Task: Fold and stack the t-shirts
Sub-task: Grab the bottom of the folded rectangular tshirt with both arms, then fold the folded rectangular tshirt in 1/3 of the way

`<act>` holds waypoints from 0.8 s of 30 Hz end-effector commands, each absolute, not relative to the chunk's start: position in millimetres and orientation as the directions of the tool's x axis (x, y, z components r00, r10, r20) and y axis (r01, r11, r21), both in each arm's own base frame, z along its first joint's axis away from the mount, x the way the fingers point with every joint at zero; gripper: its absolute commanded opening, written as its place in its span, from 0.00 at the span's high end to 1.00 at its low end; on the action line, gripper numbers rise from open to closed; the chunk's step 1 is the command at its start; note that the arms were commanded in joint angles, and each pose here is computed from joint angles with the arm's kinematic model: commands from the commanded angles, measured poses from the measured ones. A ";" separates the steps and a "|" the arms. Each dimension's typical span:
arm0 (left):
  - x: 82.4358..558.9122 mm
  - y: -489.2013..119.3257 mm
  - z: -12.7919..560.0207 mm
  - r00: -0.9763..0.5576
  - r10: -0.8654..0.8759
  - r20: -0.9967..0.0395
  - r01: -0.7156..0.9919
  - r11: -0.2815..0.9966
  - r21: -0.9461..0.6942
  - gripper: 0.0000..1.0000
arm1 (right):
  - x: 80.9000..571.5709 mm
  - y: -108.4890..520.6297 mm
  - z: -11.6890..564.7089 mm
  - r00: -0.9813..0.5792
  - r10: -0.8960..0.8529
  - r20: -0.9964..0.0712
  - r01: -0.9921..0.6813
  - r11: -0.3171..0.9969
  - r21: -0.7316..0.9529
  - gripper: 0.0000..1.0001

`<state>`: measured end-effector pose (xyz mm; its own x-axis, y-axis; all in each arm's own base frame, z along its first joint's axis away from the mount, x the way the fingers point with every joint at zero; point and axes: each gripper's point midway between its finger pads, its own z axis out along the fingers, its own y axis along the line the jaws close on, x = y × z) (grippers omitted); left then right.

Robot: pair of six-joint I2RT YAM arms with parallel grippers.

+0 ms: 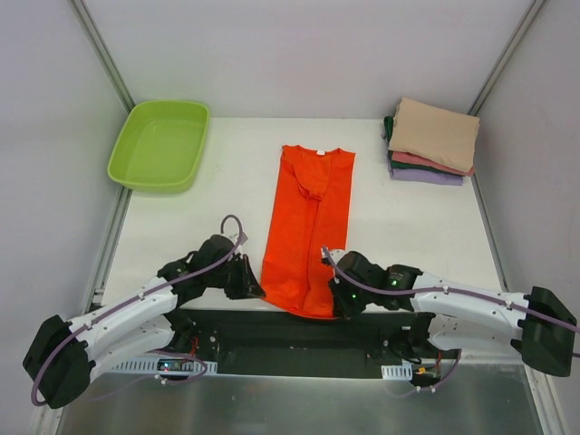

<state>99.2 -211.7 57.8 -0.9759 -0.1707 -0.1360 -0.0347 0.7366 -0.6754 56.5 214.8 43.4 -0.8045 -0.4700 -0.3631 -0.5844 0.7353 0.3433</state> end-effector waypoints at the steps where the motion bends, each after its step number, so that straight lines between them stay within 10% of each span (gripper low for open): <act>1: 125.6 -220.8 89.8 -0.950 -0.184 -0.254 0.038 0.737 -0.675 1.00 | 77.1 222.8 75.6 -0.758 -0.459 -0.463 -0.622 0.721 0.305 0.99; 24: 314.4 -243.2 143.8 -0.835 -0.284 -0.471 0.010 0.849 -0.529 1.00 | 275.8 204.7 128.6 -0.704 -0.339 -0.624 -0.457 0.889 0.032 1.00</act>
